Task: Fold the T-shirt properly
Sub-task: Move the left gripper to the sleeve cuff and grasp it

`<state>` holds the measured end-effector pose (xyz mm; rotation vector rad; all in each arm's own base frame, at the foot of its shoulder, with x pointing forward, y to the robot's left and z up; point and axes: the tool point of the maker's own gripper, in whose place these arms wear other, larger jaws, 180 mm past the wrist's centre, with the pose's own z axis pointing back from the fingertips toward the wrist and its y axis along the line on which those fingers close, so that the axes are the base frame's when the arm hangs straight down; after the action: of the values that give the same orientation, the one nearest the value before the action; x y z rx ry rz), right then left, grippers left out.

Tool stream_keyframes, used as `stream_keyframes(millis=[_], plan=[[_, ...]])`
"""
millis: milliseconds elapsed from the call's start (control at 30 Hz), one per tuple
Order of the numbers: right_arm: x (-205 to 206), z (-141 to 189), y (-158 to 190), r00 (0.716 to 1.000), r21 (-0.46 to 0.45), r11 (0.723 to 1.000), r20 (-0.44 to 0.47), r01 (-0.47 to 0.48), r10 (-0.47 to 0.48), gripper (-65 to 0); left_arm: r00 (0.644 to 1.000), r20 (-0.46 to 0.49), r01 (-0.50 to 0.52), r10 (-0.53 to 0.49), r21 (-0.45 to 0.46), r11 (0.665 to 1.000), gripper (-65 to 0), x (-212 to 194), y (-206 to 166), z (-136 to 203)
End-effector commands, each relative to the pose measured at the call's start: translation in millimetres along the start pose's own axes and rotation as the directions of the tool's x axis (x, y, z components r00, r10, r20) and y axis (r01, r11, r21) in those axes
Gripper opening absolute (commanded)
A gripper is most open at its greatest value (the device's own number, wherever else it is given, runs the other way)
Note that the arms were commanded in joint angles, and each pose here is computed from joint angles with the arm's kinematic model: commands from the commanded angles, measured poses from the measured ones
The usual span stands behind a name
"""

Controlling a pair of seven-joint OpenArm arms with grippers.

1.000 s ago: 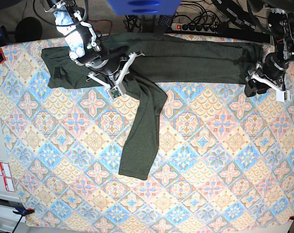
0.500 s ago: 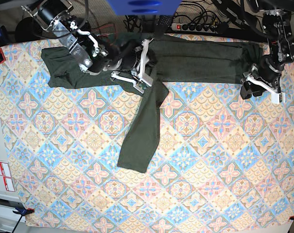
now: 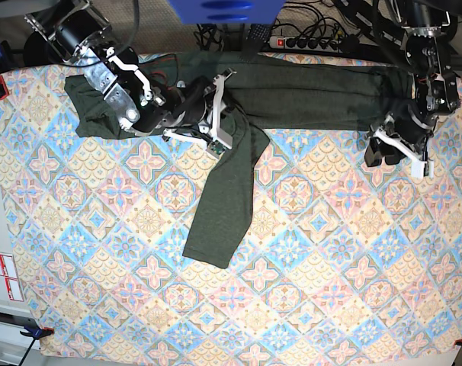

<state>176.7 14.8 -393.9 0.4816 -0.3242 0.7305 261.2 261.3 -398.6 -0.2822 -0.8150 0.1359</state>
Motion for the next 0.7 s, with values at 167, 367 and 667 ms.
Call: stream_keyframes(millis=[167,367,667], plan=[[17,15,-24,0.996,-0.05,0.997,0.076,0.051,-0.047,-43.6,0.991,0.106,0.098,-0.086,-0.107,0.989,-32.6,58,-46,-25],[37,45,-78,0.961,-0.154,0.971,0.234,0.183,-0.144,-43.3,0.985,0.125,0.149,-0.123,-0.226,0.963,-32.6,86,-101,-62],[27,73,-122,0.941,-0.256,0.935,0.293,0.246,-0.168,-43.3,0.996,0.006,0.088,-0.091,-0.3,0.95,-32.6,88,-157,-141]])
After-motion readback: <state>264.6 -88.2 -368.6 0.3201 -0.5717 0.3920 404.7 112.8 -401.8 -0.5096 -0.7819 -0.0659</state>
